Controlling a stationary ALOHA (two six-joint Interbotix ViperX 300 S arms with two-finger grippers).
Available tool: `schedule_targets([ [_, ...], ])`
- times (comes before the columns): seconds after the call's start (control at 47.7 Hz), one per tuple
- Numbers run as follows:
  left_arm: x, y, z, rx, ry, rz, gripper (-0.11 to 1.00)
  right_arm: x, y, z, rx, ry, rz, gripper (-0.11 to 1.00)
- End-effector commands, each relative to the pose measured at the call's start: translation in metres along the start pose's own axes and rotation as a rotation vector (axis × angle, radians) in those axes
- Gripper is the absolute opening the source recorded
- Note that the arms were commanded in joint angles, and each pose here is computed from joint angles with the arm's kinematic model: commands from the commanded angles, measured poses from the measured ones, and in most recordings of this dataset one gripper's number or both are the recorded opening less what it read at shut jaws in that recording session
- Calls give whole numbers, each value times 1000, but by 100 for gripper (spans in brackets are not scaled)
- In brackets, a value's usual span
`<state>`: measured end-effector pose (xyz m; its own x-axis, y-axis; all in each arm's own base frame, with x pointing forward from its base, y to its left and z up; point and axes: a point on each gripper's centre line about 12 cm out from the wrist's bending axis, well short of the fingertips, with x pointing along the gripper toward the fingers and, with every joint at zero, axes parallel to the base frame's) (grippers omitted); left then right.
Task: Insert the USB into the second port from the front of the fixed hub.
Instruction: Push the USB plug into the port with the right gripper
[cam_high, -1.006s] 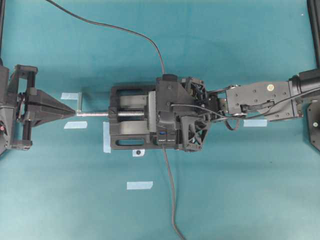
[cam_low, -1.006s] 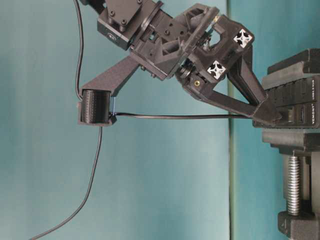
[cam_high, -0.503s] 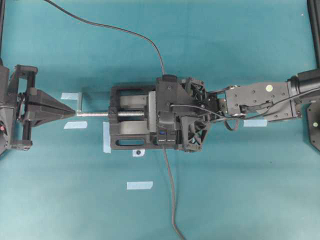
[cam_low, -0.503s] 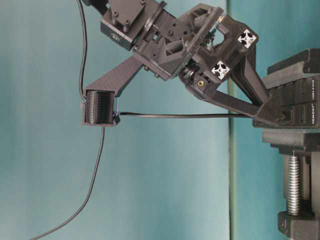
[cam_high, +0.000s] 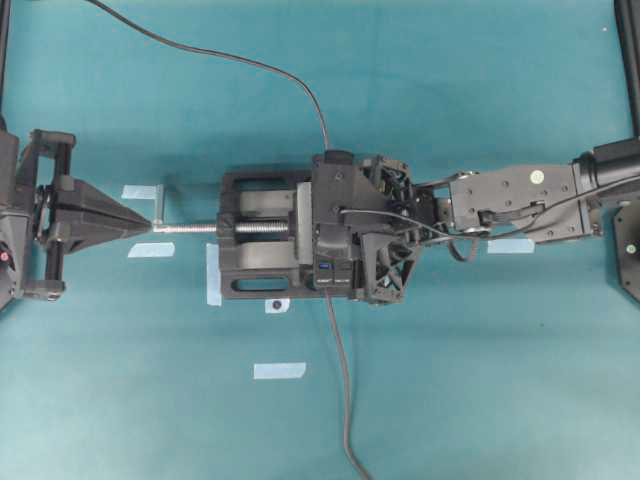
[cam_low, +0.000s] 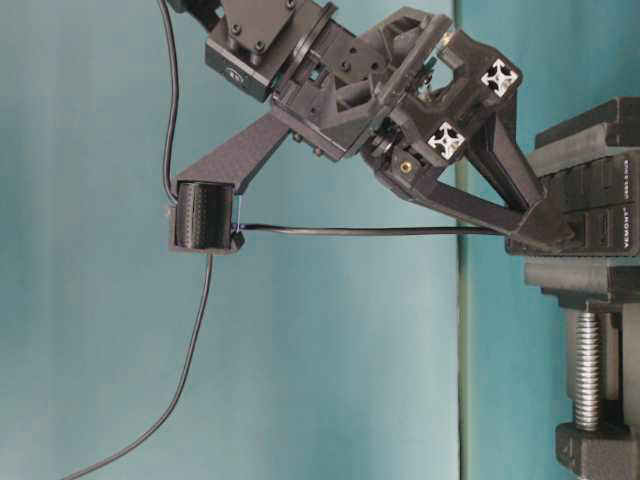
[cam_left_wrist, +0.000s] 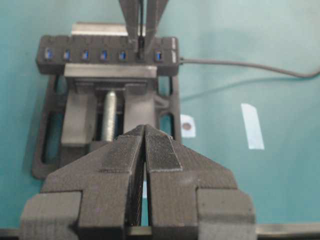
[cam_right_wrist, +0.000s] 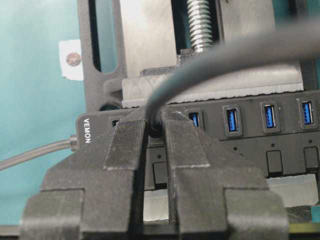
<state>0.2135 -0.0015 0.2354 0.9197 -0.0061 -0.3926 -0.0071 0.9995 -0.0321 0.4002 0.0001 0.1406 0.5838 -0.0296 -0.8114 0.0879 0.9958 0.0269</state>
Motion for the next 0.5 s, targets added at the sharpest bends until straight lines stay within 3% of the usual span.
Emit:
schedule_targets([
  [0.0,0,-1,10,-1,-24,-2,0,5,0,-6,9,29,-3,4],
  [0.482,0,-1,11,1,-28,-2,0,1,1,0,12,3,1,6],
])
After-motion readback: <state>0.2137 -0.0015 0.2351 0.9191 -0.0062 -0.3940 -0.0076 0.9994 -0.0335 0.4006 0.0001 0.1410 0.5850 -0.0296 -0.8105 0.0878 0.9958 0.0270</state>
